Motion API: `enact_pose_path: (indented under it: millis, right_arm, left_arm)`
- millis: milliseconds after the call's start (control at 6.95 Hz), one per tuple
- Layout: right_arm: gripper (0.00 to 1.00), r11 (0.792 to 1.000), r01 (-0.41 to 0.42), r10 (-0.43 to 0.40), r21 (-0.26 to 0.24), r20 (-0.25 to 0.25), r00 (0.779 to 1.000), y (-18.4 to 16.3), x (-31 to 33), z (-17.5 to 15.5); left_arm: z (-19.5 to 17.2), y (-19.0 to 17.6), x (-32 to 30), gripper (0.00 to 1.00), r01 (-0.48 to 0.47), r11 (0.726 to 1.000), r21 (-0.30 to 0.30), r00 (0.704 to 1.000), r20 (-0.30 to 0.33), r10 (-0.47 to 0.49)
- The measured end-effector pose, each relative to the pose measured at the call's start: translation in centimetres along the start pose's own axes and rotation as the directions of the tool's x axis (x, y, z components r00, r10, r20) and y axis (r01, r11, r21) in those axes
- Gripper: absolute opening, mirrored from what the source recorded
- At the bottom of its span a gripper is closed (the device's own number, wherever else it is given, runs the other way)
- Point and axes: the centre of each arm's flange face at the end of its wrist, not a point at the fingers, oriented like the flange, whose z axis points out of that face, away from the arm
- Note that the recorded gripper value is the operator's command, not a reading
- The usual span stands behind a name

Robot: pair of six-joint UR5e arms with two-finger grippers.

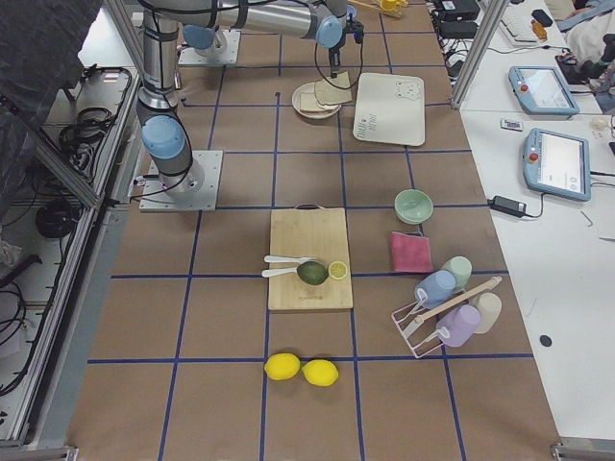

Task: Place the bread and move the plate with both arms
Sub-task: 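Carry the bread slice with the right gripper over the egg plate, then lower the bread onto the egg and open the right gripper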

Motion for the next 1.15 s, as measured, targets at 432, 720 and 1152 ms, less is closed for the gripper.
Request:
enact_pose_path:
  millis: [432,720,1152]
  right_arm:
    - [0.0,1.0,-0.009,0.009,-0.021,-0.001,1.0,1.0,-0.8,2.3]
    - [0.0,1.0,-0.009,0.009,-0.029,-0.004,1.0,1.2,-0.8,2.2]
    - [0.0,0.997,-0.048,0.047,-0.056,-0.015,0.999,2.1,-1.5,2.1]
  left_arm:
    - [0.4,0.2,-0.2,1.0,-0.002,1.0,-0.014,1.0,0.007,0.002]
    - [0.8,0.2,-1.0,1.0,0.011,1.0,-0.021,1.0,0.013,-0.011]
    - [1.1,0.0,-1.4,1.0,0.016,1.0,-0.026,1.0,0.01,-0.015]
